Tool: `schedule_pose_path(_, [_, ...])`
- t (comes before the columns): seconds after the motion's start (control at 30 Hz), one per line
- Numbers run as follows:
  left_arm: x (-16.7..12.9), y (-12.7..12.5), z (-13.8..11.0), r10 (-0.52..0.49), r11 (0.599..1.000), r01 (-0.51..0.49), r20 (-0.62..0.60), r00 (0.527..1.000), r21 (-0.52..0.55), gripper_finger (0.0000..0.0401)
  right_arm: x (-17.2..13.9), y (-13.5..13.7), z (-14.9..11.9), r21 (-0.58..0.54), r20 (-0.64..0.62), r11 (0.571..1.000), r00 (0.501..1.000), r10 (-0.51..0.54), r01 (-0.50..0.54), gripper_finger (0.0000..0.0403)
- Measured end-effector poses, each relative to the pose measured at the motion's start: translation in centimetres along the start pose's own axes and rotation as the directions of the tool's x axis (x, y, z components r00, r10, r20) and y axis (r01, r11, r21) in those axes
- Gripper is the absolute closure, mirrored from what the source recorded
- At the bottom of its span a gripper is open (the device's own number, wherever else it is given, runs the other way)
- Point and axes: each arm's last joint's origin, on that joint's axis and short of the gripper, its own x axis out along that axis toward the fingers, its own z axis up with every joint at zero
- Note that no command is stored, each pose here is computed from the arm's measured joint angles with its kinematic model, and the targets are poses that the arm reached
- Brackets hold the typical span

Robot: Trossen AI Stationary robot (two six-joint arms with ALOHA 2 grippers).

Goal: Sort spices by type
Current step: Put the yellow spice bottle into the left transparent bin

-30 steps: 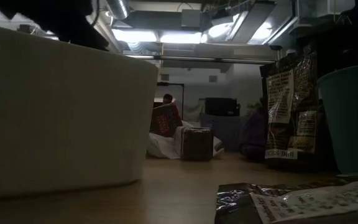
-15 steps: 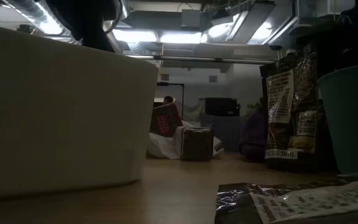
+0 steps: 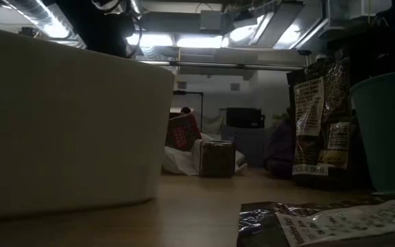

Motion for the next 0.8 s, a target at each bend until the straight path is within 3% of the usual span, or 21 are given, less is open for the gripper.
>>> schedule_pose_path(0.23, [0.0,0.1,-0.8,0.007,0.998,-0.013,-0.085,0.996,-0.069,0.0149,0.0,0.0,0.0,-0.005,-0.005,1.000,1.000,-0.001,0.001,0.0120])
schedule_pose_path(0.43, [-0.2,0.0,-1.6,-0.047,0.983,0.014,-0.174,0.984,-0.185,0.0150,0.0,0.0,0.0,-0.005,-0.006,1.000,1.000,0.000,0.000,0.0120])
schedule_pose_path(0.8, [1.4,-0.7,-1.8,-0.040,0.983,-0.005,-0.239,0.970,-0.184,0.0150,0.0,0.0,-0.3,-0.013,-0.033,1.000,0.999,-0.003,0.003,0.0120])
